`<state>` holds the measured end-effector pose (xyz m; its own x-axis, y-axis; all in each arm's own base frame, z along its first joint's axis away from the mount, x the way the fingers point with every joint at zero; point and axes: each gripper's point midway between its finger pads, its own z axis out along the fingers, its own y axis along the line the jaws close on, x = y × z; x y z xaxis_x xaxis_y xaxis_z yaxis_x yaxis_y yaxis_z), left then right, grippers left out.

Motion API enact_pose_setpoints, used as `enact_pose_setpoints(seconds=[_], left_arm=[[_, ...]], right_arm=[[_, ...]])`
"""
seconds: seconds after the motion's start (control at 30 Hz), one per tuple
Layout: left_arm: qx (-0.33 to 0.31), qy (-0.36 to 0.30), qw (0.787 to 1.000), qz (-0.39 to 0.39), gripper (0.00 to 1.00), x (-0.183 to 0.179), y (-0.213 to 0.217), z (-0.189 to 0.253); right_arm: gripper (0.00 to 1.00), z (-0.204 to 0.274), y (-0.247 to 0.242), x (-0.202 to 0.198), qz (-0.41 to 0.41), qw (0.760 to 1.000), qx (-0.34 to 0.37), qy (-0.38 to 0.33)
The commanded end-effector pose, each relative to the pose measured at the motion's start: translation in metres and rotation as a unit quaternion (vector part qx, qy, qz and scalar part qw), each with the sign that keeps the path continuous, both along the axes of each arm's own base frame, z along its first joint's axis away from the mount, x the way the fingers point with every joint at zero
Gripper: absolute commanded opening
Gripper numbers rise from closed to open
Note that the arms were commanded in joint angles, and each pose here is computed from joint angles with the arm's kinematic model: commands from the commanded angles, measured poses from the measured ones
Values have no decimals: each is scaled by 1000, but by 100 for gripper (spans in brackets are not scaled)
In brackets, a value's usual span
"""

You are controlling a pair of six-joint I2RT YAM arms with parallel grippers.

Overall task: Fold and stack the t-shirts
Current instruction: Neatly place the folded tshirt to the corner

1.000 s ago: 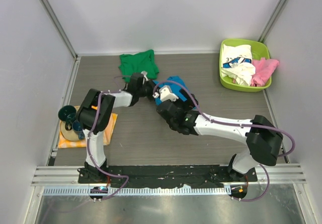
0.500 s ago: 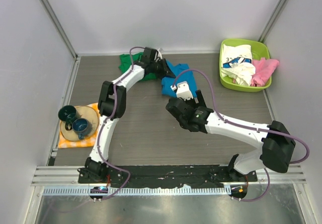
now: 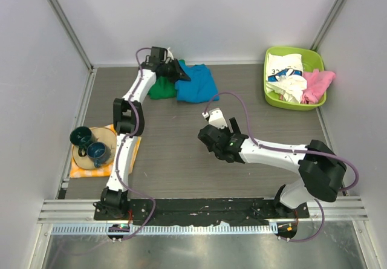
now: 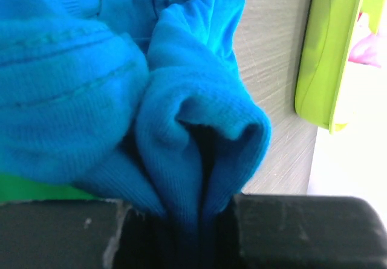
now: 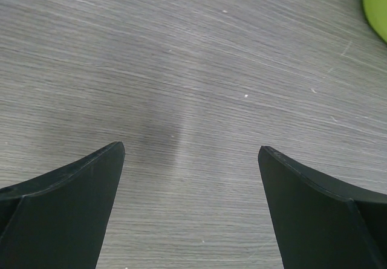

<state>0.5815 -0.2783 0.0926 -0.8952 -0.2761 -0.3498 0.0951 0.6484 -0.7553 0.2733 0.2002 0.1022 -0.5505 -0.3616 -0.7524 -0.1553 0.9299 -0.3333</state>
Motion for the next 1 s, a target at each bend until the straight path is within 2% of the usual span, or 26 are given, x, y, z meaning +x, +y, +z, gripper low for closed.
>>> enact_pose_setpoints(seconds=[0.0, 0.27, 0.53, 0.6, 0.8, 0.83, 0.97], left_arm=[[-36, -53, 998, 0, 0, 21, 24, 41], [-74, -80, 994, 28, 0, 45, 70, 66], [-87, -113, 989, 38, 0, 45, 94, 101], [-86, -140, 985, 45, 0, 45, 100, 124], [-77, -155, 979, 108, 0, 55, 142, 135], [-72, -154, 977, 129, 0, 58, 164, 131], [-82, -180, 969, 149, 0, 58, 180, 151]], right_arm=[[99, -6, 23, 6, 11, 999, 47, -3], [99, -24, 30, 3, 20, 999, 47, 15], [99, -32, 41, 4, 28, 998, 49, 26], [99, -32, 44, 4, 31, 998, 48, 27], [99, -30, 49, 1, 41, 998, 46, 28], [99, -31, 49, 1, 41, 998, 46, 29], [100, -35, 50, 0, 44, 998, 43, 34]])
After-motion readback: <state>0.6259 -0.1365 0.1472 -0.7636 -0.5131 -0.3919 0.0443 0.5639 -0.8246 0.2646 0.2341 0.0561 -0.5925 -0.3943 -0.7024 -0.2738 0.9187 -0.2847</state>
